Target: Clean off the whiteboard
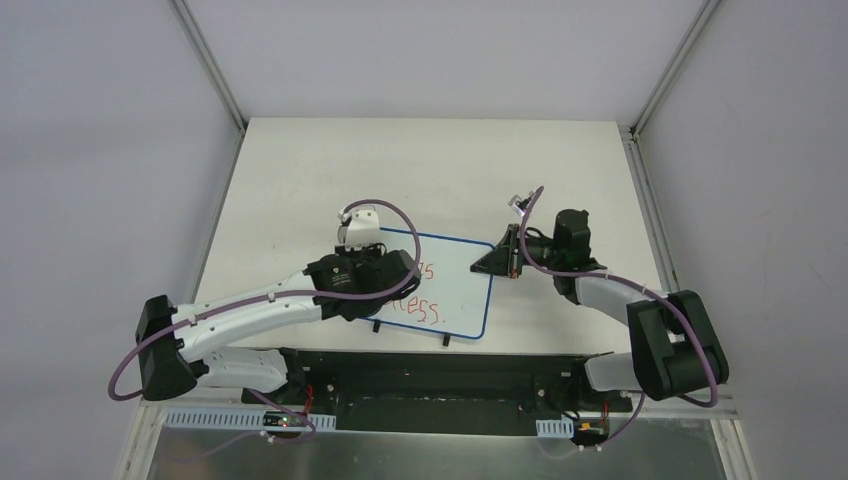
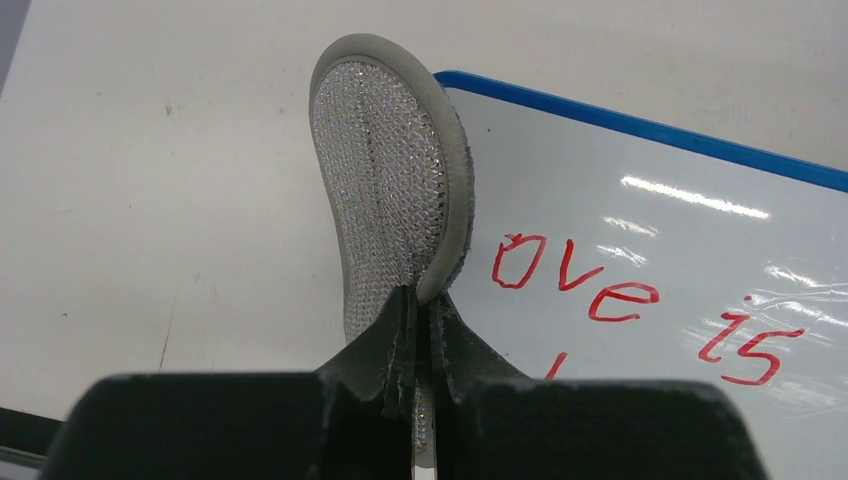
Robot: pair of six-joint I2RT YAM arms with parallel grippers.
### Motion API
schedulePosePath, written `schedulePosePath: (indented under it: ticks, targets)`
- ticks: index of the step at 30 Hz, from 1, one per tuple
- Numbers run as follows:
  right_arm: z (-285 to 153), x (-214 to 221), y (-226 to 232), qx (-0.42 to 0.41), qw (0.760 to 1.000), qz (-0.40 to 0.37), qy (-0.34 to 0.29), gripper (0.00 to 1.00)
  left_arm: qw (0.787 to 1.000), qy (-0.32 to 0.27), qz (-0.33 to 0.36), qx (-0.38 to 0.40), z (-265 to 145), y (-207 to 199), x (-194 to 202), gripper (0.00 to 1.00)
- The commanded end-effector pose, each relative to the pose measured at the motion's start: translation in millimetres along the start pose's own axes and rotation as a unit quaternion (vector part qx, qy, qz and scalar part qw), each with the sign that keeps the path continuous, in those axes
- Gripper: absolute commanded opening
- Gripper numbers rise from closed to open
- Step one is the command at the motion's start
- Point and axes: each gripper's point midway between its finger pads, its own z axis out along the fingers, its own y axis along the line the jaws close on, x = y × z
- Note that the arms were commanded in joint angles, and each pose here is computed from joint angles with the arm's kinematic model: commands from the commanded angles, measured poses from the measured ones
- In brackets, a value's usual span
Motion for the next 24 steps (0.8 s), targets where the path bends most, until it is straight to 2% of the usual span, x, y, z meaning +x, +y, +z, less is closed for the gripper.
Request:
schedulePosePath:
  ticks: [1,4,10,14,18,21,24]
  targets:
    - [-1,-4,7,-0.002,0.999,-0.039,-0.01,0.0,1.0,-0.021,-0.01,-0.02,2,-6,-17,0.0]
    - [0,0,10,-0.006,0.999,-0.041,-0.008,0.0,1.0,-0.011,0.005,-0.02,9,-24,-11,0.0]
    - [0,3,17,-0.012,0.999,-0.048,-0.006,0.0,0.998,0.039,0.026,0.048,17,-98,3,0.0]
    - [2,3,18,-0.015,0.999,-0.05,-0.004,0.0,0.994,0.045,0.048,0.091,2,-144,4,0.0]
    - [2,6,18,-0.016,0.999,-0.047,-0.001,0.0,0.983,0.08,0.057,0.157,-18,-191,23,0.0]
    - [2,5,18,-0.015,0.999,-0.048,-0.002,0.0,0.979,0.097,0.057,0.168,-21,-199,37,0.0]
    - [1,7,19,-0.016,0.999,-0.048,-0.002,0.0,0.985,0.087,0.063,0.136,-10,-179,41,0.0]
